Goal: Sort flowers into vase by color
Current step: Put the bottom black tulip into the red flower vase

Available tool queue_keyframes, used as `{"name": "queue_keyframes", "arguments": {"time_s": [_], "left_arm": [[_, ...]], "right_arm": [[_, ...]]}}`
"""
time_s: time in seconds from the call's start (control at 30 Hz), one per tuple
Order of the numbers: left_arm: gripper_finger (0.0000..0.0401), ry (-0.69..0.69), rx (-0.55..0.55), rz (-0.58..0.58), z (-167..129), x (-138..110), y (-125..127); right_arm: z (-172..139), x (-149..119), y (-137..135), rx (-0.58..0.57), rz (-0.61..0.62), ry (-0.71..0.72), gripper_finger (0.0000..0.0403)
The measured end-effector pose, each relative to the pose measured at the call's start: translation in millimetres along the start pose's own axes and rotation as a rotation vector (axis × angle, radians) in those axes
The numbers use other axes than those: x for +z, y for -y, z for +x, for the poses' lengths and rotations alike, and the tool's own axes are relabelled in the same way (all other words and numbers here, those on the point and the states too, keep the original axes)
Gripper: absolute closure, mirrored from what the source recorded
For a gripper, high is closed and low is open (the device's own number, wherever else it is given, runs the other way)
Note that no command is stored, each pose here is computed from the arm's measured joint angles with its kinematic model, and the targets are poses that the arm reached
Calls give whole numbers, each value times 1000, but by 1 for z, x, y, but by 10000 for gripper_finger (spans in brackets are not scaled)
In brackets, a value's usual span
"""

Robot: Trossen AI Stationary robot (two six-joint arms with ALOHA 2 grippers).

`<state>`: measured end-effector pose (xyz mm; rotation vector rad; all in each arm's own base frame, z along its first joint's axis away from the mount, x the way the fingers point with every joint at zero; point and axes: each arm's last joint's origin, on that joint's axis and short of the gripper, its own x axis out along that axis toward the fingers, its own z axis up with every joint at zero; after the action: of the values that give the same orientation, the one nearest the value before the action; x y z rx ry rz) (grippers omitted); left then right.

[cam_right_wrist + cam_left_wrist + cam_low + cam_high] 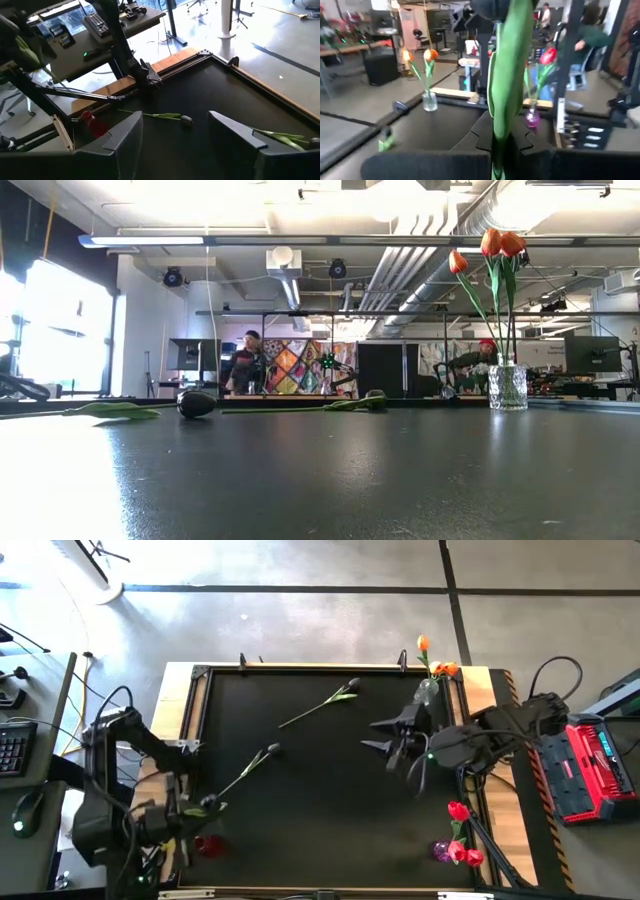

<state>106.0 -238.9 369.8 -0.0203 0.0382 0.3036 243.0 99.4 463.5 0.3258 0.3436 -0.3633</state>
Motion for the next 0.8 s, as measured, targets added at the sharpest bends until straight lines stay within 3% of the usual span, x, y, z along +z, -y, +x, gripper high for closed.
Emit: {"name": "queue_keyframes", "arguments": {"time_s": [0.17,0.37,0.63,0.8], "left_arm": [[401,-2,-58,-96,-15,-35,-1],[401,-6,-127,-59,-32,-59,-7],[401,-64,-150,-20,-38,-48,-24],[401,-108,-164,-77,-38,-29,-46]], "right_arm": [[4,-1,-3,-1,28,2,193],[4,2,-6,18,55,27,193],[4,4,-7,33,88,49,193],[5,5,-8,33,106,61,193]]}}
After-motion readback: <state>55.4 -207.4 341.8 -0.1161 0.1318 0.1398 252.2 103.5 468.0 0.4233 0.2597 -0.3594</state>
